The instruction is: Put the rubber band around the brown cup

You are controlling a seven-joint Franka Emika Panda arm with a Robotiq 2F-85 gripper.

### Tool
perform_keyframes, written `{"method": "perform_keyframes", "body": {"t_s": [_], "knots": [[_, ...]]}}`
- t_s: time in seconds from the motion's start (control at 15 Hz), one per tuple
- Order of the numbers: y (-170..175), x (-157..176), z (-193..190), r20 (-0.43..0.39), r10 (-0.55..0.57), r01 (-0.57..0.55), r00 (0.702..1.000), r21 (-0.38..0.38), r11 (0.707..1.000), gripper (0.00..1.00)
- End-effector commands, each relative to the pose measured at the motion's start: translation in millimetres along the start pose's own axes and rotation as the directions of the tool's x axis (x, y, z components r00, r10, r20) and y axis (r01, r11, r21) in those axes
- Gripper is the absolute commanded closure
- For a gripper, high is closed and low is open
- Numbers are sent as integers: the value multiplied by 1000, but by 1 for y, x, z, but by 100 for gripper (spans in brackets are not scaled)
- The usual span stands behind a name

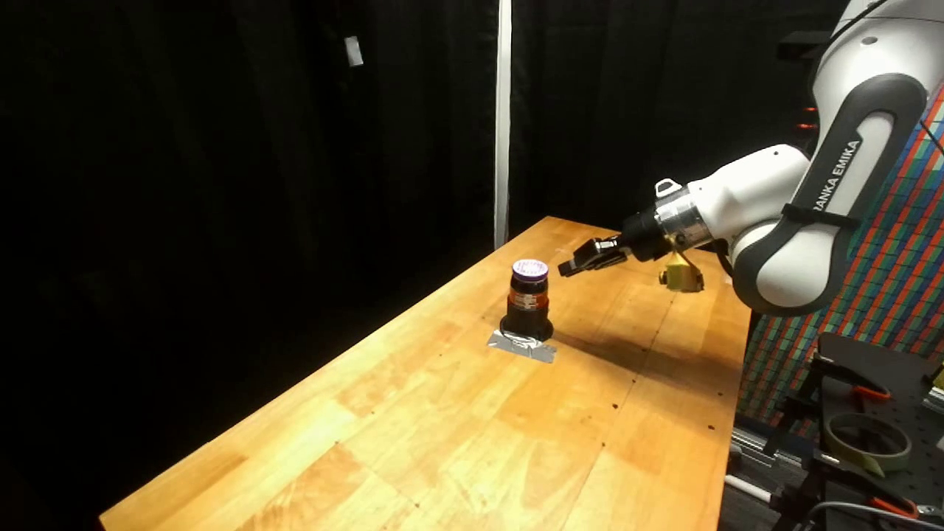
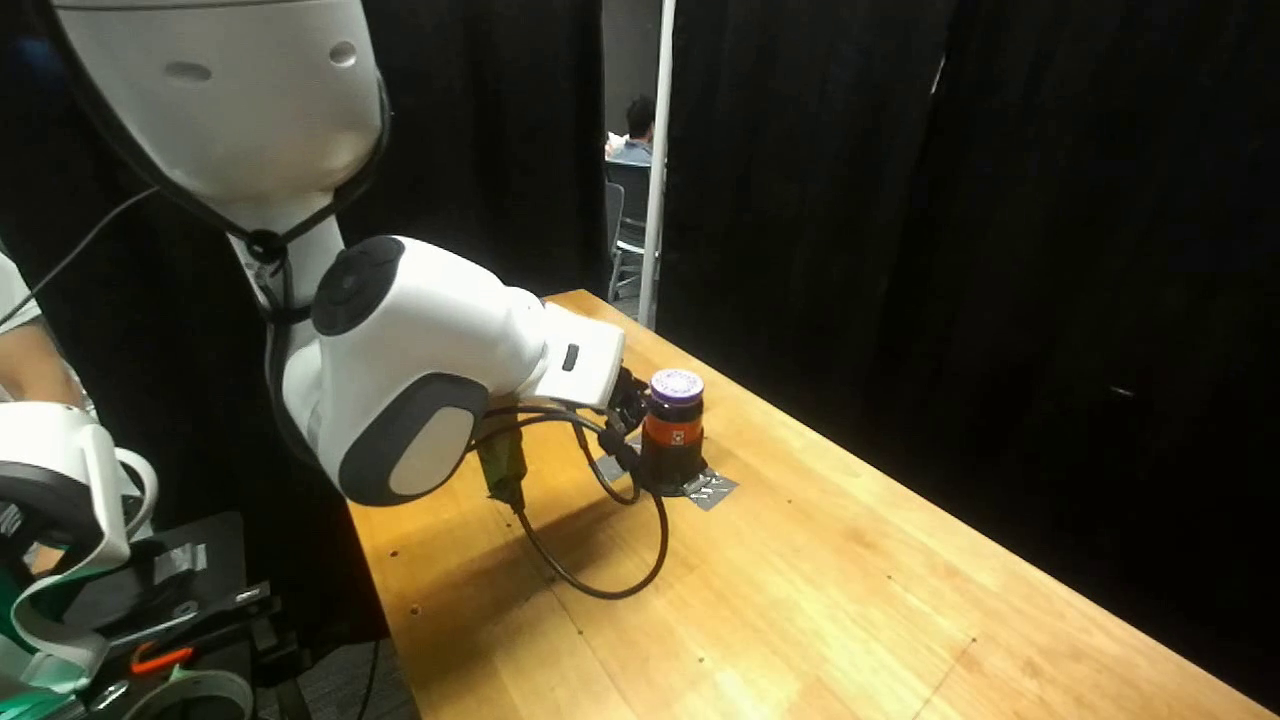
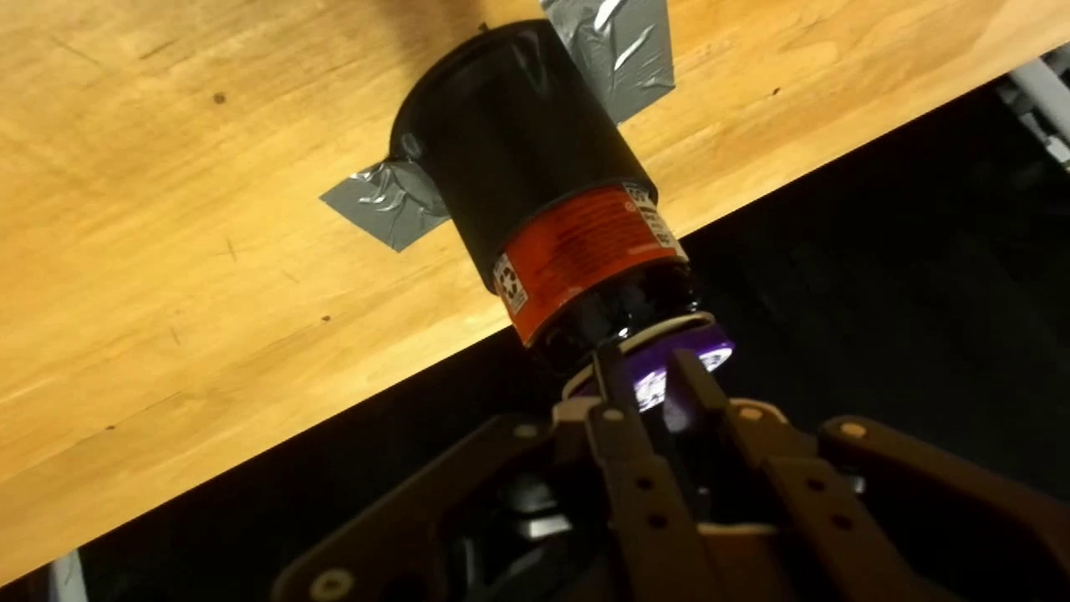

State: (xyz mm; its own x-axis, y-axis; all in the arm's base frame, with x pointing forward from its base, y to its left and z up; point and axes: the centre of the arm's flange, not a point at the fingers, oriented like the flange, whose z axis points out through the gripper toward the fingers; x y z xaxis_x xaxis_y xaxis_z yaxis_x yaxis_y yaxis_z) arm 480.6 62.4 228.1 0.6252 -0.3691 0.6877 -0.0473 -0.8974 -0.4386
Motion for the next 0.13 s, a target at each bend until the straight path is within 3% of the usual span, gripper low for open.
{"method": "perform_keyframes", "body": {"t_s": [0.0,0.07], "knots": [[2,-1,0,8,9,-9,1000,10,1000,74],[4,-1,-1,11,15,-15,1000,13,1000,66]]}}
